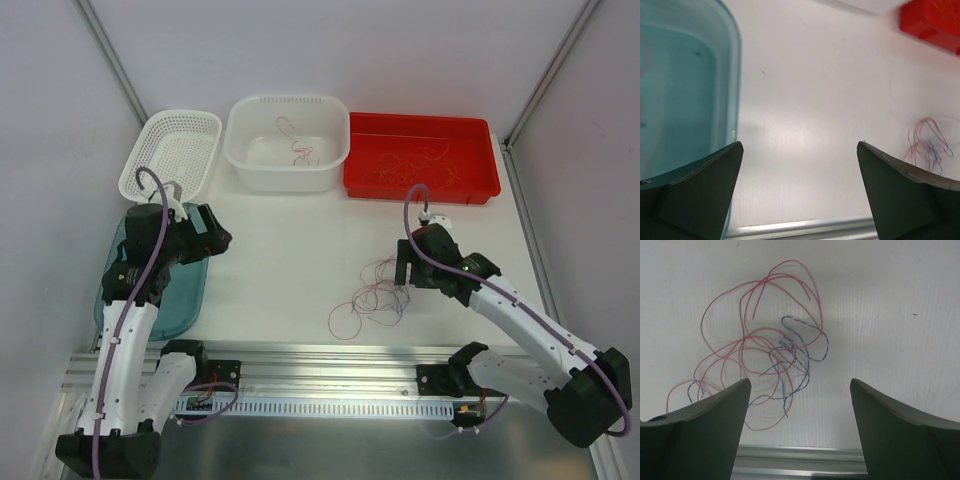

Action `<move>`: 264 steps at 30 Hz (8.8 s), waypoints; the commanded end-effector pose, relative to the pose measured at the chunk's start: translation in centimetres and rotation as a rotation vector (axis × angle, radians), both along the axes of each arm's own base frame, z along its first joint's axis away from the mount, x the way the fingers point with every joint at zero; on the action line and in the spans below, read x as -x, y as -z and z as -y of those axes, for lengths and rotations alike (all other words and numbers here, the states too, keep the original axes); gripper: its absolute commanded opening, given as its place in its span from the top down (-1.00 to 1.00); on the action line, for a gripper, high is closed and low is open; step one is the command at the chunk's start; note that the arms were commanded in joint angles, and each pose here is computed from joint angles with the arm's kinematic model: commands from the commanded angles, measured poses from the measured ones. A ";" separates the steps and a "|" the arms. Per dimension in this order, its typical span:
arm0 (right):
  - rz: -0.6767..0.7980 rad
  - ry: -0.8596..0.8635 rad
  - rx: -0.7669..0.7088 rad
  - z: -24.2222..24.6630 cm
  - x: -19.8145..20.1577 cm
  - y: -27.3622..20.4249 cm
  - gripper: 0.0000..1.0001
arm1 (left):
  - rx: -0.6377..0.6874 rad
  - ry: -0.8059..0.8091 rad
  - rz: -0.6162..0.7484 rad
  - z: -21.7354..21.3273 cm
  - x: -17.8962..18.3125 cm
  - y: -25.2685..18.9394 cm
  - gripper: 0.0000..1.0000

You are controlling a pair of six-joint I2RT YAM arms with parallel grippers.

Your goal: Untangle the cables

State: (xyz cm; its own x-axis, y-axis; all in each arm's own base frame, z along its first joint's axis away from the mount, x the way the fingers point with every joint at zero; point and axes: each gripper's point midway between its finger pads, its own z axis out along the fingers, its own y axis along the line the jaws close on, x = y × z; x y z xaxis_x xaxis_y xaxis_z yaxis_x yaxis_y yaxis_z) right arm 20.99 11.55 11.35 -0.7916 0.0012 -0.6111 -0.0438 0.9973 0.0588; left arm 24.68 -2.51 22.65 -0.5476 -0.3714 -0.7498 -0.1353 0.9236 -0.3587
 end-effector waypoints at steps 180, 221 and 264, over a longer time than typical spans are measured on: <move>0.062 -0.001 -0.103 -2.0 1.5 1.6 -0.43 | -0.440 -0.501 -0.466 -13.8 -0.4 5.3 -0.93; 0.030 -0.086 -0.175 -5.2 1.7 2.6 -0.43 | -0.040 0.502 -0.444 30.3 -2.2 10.7 -0.75; -0.099 0.065 -0.170 -4.0 2.5 9.4 0.81 | -0.175 0.562 -0.149 26.7 -1.1 0.3 0.99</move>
State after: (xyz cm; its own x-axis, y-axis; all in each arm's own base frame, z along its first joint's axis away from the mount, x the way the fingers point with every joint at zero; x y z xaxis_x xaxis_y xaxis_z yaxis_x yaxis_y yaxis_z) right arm 17.92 15.89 2.00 -0.8514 0.0969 -0.5156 -0.0204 0.9759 0.2171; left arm 25.63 -31.84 20.39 -0.7627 0.1031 -0.6385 0.3492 0.8966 -0.2724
